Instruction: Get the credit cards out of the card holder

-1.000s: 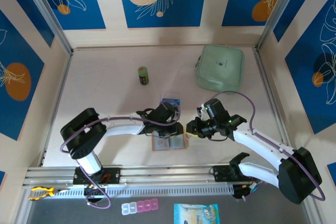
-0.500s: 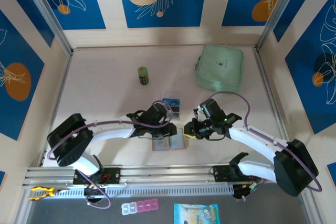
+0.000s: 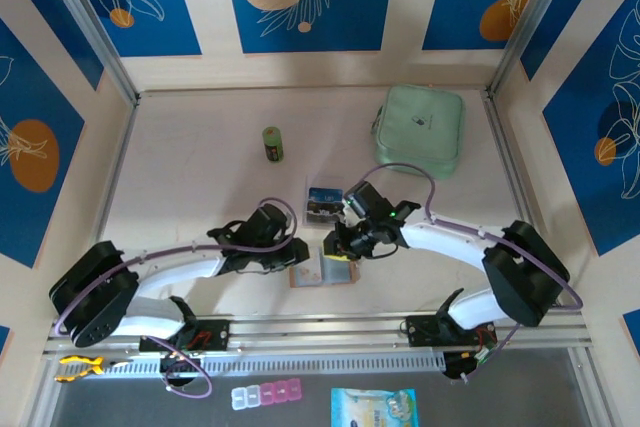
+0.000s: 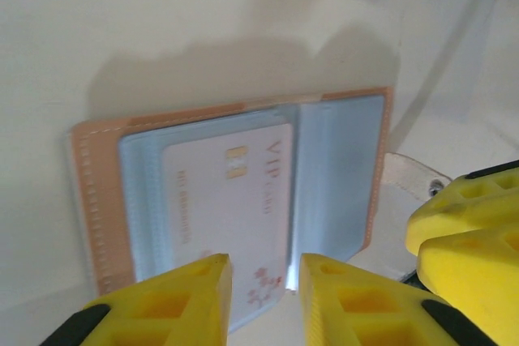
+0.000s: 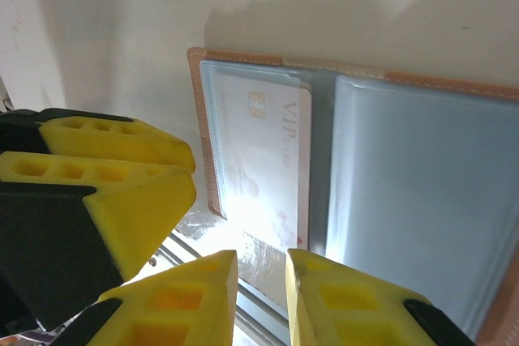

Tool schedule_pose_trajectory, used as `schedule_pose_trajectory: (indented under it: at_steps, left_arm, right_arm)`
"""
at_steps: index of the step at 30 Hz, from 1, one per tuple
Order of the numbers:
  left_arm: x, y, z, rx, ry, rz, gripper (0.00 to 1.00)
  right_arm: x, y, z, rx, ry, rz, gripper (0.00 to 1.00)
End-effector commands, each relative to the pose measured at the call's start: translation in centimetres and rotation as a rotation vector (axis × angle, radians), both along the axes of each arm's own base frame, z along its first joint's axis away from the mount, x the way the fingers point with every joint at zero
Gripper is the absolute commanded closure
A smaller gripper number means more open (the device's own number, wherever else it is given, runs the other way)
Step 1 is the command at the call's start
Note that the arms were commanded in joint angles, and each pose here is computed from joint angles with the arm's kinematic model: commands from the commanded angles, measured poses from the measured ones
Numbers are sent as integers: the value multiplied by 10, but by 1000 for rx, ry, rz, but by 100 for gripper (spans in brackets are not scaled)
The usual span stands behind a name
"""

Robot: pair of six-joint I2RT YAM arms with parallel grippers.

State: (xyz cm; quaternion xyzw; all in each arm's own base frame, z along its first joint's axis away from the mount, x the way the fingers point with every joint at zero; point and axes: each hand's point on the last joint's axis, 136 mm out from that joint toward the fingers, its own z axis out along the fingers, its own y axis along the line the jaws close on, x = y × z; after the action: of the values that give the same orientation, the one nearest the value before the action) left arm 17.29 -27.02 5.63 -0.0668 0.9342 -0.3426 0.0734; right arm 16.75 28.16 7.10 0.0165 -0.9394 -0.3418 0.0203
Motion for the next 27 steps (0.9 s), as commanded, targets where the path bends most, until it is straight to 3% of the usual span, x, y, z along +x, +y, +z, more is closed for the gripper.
schedule_pose_trajectory:
  at_steps: [1, 14, 27]
  left_arm:
    - [-2, 15, -8, 40, 3, 16, 75]
    - [-5, 12, -26, 48, 46, -8, 90]
    - [-9, 23, -38, 112, 67, -9, 92]
  right_arm:
    - [4, 11, -1, -4, -7, 13, 76]
    - [2, 26, -23, -45, 26, 53, 78]
    - [-2, 29, -38, -80, 49, 72, 79]
